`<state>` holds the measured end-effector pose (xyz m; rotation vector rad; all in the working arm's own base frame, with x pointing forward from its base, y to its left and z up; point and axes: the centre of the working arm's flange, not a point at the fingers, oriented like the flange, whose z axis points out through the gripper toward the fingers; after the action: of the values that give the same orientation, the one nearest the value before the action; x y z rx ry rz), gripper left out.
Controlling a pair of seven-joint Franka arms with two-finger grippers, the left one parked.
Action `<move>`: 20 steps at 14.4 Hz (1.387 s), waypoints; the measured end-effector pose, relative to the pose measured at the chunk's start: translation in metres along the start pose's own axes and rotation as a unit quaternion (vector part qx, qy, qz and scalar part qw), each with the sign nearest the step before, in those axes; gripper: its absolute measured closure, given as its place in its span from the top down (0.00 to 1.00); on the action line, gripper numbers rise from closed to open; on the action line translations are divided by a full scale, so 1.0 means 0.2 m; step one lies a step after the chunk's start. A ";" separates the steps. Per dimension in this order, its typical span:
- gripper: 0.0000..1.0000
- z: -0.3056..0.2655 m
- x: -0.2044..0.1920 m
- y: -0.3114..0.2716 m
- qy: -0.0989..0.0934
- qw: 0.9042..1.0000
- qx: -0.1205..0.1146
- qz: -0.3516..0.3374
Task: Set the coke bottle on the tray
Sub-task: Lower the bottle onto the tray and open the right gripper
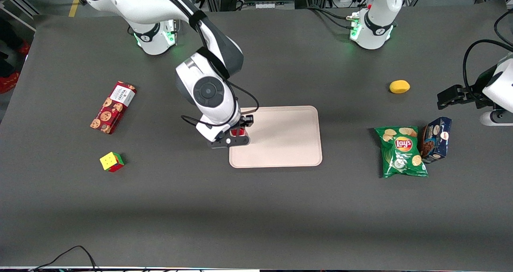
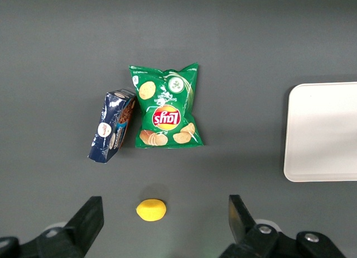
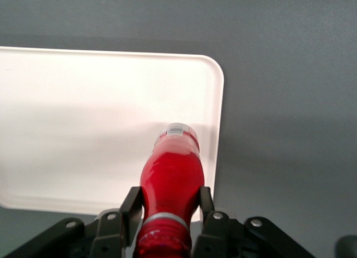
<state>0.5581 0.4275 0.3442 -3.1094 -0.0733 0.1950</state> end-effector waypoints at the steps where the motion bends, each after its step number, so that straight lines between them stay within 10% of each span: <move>1: 0.47 0.05 0.01 0.00 0.001 1.000 -0.007 -0.002; 20: 0.47 0.24 0.06 0.00 -0.004 1.000 -0.016 -0.002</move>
<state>0.5641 0.4291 0.2942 -3.1410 -0.0847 0.2084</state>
